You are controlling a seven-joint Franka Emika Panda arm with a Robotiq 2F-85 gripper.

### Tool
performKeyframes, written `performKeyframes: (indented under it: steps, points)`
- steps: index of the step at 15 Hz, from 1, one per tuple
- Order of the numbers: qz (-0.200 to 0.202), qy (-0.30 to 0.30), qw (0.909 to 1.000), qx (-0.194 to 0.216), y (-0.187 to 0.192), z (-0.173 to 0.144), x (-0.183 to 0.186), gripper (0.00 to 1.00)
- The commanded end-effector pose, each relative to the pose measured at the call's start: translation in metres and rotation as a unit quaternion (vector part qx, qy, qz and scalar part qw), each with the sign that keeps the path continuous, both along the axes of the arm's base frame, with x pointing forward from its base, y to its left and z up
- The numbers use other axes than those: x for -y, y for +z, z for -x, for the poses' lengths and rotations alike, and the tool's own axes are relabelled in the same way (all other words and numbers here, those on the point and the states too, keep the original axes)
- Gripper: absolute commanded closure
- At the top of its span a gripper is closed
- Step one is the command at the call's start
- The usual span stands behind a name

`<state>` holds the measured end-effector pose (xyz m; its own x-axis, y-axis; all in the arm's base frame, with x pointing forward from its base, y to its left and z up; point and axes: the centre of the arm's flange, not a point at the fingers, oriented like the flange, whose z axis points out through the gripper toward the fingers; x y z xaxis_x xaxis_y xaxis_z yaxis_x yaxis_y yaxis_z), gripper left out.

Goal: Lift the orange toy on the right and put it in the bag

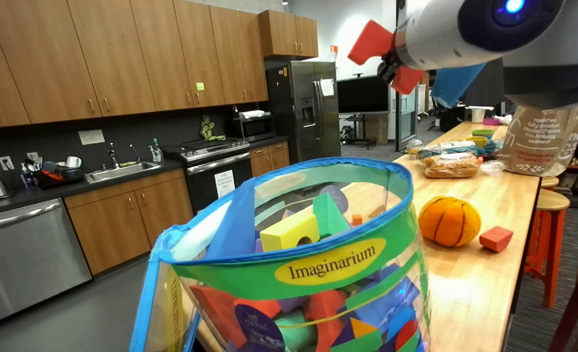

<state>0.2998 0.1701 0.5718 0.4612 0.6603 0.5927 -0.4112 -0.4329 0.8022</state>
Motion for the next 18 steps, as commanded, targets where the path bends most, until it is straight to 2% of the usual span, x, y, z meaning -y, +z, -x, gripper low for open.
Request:
performKeyframes:
  steps: [1, 4, 9, 11, 12, 14, 18]
  points:
    - [0.023, 0.003, 0.9997, 0.006, -0.002, -0.011, -0.052, 0.84]
    - [0.04, 0.005, 0.9991, 0.011, 0.007, -0.015, -0.088, 0.84]
    - [0.056, -0.001, 0.9981, 0.026, 0.046, -0.039, -0.115, 0.84]
    - [0.067, -0.018, 0.9975, 0.011, 0.057, -0.046, -0.126, 0.84]
    - [0.072, -0.032, 0.9969, -0.008, 0.061, -0.05, -0.127, 0.84]
    - [0.101, -0.065, 0.9921, -0.036, 0.069, -0.049, -0.135, 0.84]
    - [0.169, -0.112, 0.9743, -0.099, 0.09, -0.034, -0.153, 0.84]
